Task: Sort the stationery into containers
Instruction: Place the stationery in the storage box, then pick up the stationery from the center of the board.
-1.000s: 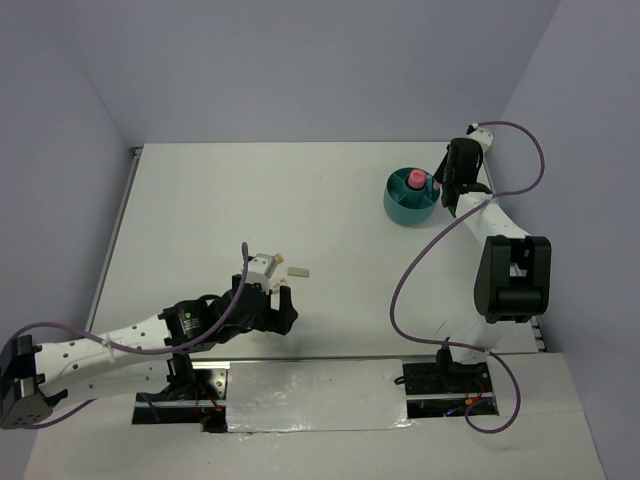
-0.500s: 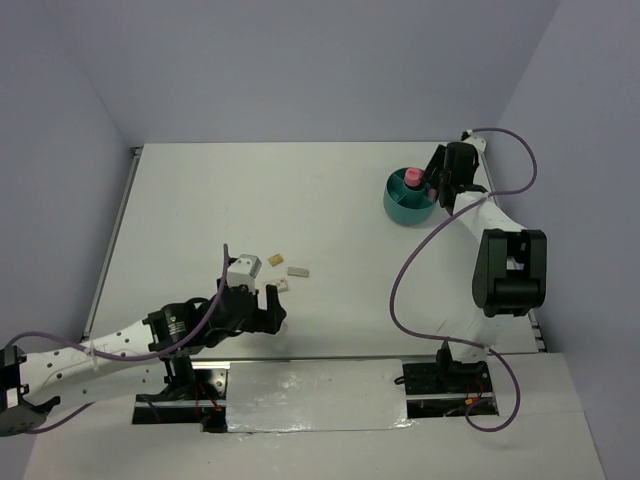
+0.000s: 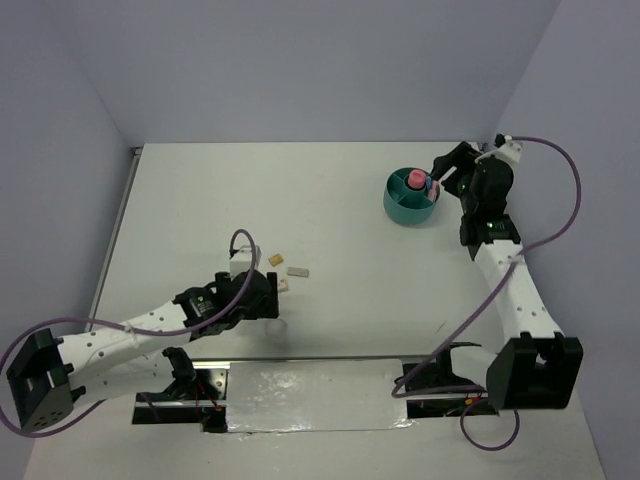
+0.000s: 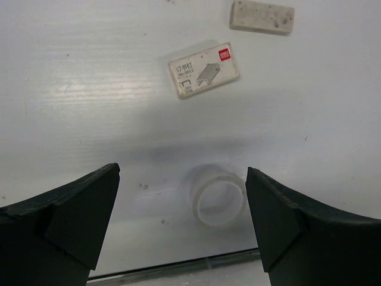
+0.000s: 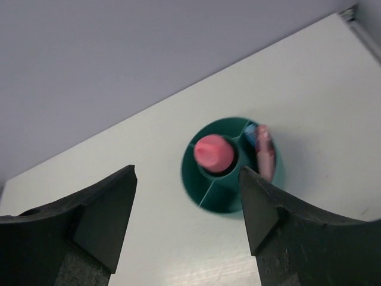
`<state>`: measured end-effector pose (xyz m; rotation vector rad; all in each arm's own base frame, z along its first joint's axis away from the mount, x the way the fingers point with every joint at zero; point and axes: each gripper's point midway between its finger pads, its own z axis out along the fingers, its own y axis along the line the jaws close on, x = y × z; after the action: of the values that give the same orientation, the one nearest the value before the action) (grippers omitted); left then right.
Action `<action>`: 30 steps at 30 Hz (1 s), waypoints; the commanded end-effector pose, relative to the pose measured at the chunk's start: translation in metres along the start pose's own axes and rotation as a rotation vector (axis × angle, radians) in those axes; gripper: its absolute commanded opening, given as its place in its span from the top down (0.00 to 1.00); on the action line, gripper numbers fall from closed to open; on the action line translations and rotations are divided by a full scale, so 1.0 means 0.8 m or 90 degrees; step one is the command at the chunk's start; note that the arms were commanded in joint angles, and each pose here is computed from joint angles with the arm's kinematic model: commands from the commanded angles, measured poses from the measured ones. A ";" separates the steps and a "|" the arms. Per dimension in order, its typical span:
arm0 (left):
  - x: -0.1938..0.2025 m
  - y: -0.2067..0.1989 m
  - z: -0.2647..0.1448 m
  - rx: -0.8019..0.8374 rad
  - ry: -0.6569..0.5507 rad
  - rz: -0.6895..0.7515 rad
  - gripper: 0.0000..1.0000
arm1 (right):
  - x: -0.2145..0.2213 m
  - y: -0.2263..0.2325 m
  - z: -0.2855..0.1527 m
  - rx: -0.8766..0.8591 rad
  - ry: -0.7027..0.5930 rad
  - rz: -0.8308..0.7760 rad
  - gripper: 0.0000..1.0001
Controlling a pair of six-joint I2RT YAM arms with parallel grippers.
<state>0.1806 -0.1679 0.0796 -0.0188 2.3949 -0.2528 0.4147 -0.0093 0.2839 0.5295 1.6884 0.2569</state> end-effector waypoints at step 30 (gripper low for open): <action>0.001 -0.008 0.135 -0.221 0.112 -0.130 0.22 | 0.189 0.083 -0.222 -0.314 0.253 -0.038 0.23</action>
<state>0.2569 -0.1957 0.0161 -0.3723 2.5638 0.0435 0.2445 0.1402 0.2239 0.0787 1.9037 0.7379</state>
